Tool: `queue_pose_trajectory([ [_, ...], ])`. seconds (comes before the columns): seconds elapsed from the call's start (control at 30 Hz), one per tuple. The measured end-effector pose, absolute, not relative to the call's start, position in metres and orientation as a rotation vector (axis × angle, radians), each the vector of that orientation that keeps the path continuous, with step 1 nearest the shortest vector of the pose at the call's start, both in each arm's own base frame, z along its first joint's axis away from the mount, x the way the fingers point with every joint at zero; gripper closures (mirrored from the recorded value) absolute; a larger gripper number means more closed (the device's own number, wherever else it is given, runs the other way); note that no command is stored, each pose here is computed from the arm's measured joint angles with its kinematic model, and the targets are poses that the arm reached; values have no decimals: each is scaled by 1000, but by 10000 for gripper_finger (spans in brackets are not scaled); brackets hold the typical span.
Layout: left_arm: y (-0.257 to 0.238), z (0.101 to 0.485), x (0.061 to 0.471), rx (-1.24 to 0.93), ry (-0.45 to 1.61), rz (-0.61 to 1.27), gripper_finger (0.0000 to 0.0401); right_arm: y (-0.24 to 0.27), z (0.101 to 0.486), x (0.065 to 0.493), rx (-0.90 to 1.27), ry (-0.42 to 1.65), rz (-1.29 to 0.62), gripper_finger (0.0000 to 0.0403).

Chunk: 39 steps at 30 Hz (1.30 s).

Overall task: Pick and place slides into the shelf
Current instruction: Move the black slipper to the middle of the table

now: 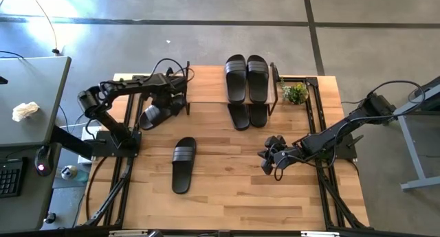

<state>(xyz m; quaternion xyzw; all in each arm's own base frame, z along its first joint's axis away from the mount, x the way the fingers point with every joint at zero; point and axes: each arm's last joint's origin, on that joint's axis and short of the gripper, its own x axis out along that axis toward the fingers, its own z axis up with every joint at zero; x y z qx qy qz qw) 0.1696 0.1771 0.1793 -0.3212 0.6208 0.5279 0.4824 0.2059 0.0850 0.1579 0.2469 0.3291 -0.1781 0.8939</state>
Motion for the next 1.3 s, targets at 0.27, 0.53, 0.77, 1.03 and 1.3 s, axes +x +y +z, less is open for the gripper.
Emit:
queue_pose_trajectory([
  [0.27, 176, 180, 158, -931, 1528, 1421, 401, 85, 158, 206, 511, 683, -369, 402],
  [0.53, 176, 179, 159, -987, 1505, 1414, 401, 85, 158, 206, 508, 684, -367, 402],
  [0.77, 178, 178, 161, -973, 1481, 1410, 401, 85, 158, 206, 508, 685, -366, 402],
  [1.03, 184, 182, 162, -866, 1440, 1485, 401, 85, 158, 206, 509, 686, -365, 402],
  [1.3, 193, 183, 160, -863, 1371, 1523, 400, 85, 158, 206, 523, 685, -366, 402],
])
